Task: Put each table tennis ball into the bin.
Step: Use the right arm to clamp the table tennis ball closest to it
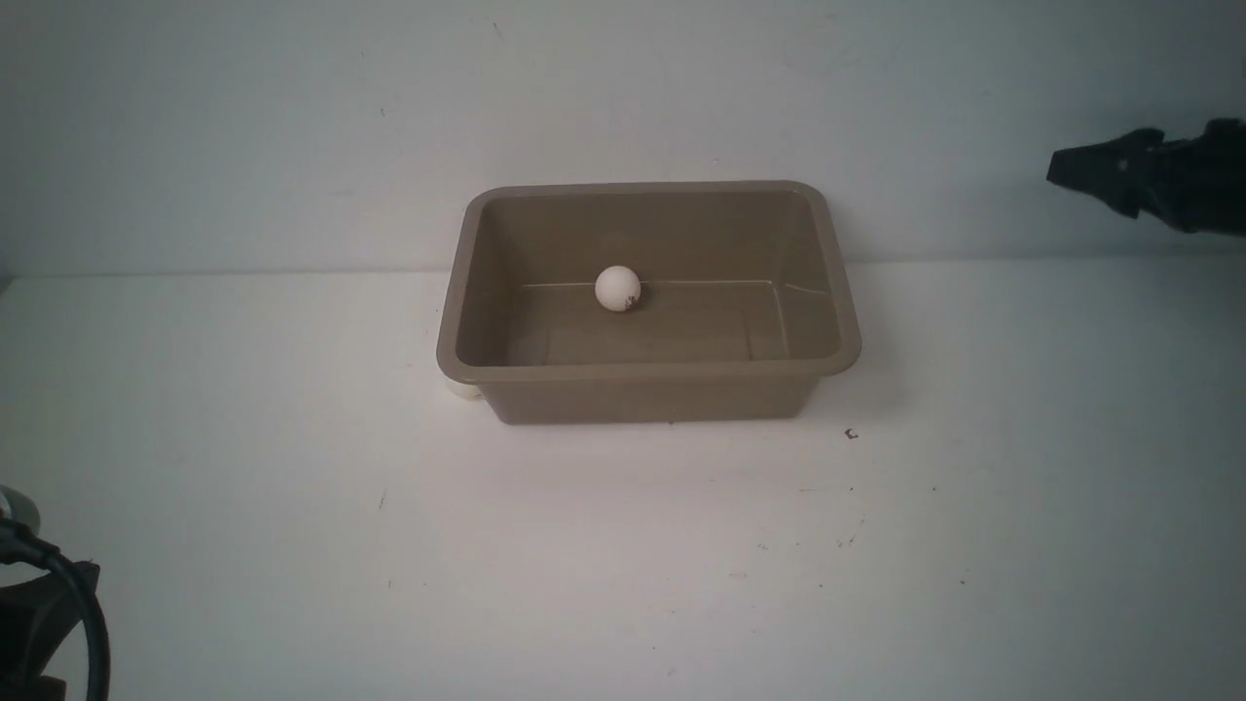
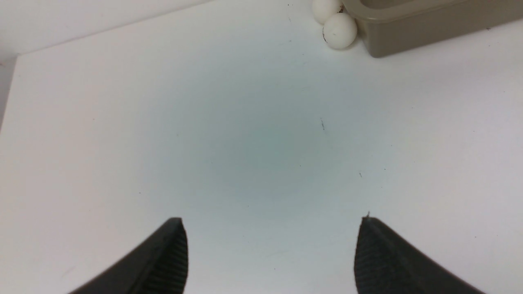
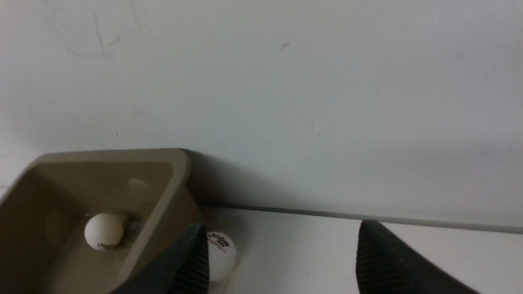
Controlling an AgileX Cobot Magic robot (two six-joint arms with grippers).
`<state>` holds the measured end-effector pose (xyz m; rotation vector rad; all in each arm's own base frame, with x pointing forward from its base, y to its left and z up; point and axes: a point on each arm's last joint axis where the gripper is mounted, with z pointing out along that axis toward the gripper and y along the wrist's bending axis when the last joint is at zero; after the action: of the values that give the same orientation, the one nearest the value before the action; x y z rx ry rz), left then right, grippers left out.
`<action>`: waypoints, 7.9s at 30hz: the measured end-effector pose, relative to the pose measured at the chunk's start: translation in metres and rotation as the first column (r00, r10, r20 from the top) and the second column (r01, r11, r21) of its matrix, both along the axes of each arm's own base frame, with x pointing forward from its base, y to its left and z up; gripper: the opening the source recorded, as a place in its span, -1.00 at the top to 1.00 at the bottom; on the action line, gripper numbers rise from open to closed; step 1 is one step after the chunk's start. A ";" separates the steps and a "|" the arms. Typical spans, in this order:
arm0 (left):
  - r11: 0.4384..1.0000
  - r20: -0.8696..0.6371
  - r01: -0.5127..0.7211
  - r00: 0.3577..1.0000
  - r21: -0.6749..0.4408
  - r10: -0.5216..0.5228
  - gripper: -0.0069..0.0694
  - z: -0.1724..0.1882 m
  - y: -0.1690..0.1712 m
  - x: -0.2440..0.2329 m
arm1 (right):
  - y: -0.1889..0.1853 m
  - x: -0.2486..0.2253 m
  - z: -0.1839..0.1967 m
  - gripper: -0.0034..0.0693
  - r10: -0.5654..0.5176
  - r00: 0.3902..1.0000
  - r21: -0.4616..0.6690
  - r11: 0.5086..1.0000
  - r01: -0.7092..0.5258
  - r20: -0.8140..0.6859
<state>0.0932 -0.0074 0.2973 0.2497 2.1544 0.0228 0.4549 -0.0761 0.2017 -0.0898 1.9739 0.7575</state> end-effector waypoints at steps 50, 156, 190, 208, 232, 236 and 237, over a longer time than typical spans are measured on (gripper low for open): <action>1.000 -0.032 0.003 0.999 0.004 -0.003 -0.47 -0.002 0.000 -0.002 | 0.102 0.015 -0.035 -0.31 0.500 0.844 -0.692 0.680 -0.245 0.193; 1.000 0.004 -0.001 1.000 0.005 0.001 -0.47 0.000 0.000 0.000 | 0.096 0.006 0.013 -0.31 0.289 0.951 -0.644 0.749 -0.156 0.105; 1.000 -0.022 0.002 1.000 0.006 -0.001 -0.47 -0.002 0.000 -0.001 | 0.132 0.040 -0.060 -0.31 0.444 0.875 -0.734 0.657 -0.172 0.192; 1.000 -0.022 0.002 1.000 0.006 -0.001 -0.47 -0.002 0.000 -0.001 | 0.137 0.039 -0.093 -0.34 0.554 0.816 -0.780 0.580 -0.235 0.166; 1.000 -0.059 0.006 0.998 0.005 -0.005 -0.47 -0.004 0.000 -0.003 | 0.165 0.049 -0.096 -0.53 0.604 0.781 -0.855 0.479 -0.198 0.157; 1.000 -0.060 0.006 0.998 0.005 -0.005 -0.47 -0.004 0.000 -0.003 | 0.165 0.055 -0.099 -0.53 0.576 0.801 -0.839 0.508 -0.194 0.163; 1.000 -0.060 0.006 0.998 0.005 -0.005 -0.47 -0.004 0.000 -0.003 | 0.165 0.055 -0.100 -0.53 0.571 0.804 -0.835 0.515 -0.195 0.165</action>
<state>0.0899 -0.0075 0.2929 0.2626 2.2141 0.0184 0.5102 0.0887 0.1022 -1.2011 1.7103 0.0274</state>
